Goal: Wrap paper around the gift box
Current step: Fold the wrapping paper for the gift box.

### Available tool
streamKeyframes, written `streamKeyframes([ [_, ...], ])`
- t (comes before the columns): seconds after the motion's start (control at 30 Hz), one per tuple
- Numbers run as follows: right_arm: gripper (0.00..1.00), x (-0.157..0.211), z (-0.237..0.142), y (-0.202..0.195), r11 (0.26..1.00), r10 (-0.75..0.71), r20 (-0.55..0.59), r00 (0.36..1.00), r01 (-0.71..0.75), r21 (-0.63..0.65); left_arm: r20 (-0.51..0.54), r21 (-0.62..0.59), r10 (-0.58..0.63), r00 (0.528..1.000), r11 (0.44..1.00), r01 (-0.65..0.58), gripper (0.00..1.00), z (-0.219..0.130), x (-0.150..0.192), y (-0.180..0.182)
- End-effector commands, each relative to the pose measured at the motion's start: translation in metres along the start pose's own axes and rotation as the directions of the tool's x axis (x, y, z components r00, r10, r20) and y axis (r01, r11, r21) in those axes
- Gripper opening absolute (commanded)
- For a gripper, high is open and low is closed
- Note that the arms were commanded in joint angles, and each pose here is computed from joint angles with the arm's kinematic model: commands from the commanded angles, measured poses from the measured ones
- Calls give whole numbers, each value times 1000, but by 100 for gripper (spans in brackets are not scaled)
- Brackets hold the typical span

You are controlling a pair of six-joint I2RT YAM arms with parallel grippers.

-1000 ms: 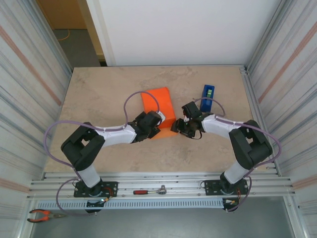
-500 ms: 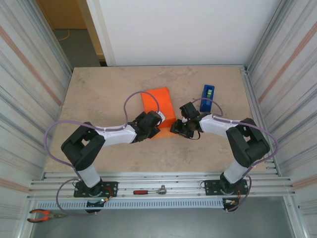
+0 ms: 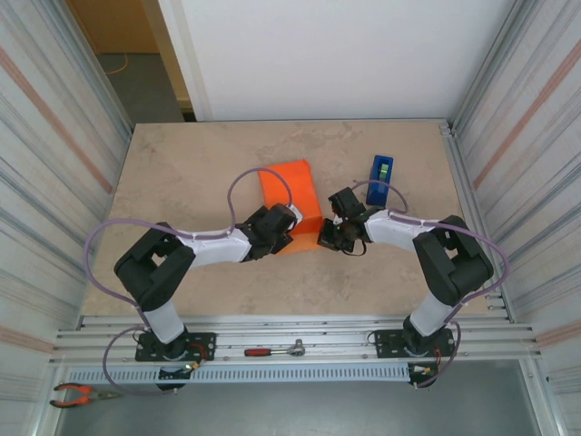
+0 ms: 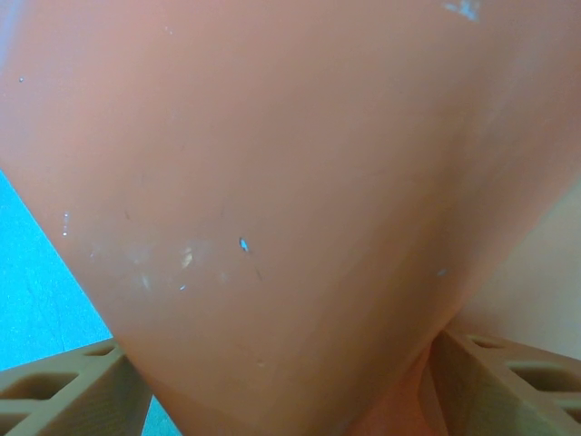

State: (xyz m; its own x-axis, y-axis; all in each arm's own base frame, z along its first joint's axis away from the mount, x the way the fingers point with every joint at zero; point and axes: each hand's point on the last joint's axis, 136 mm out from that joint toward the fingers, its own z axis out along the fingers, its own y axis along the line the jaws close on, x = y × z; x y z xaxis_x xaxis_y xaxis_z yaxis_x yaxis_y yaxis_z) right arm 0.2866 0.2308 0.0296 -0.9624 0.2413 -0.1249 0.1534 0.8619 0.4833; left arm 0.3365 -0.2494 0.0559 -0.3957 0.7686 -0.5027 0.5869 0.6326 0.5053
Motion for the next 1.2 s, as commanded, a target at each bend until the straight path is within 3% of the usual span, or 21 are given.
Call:
streamKeyframes([
  [0.0,0,-3,-7,12,999,-12,4,1000,12,-30,-4,2,-9,1000,1000,9,79,4,-6,0],
  [1.17,0,-12,-16,44,988,-8,31,1000,12,-153,-8,16,11,1000,1000,-11,76,4,-6,-5],
])
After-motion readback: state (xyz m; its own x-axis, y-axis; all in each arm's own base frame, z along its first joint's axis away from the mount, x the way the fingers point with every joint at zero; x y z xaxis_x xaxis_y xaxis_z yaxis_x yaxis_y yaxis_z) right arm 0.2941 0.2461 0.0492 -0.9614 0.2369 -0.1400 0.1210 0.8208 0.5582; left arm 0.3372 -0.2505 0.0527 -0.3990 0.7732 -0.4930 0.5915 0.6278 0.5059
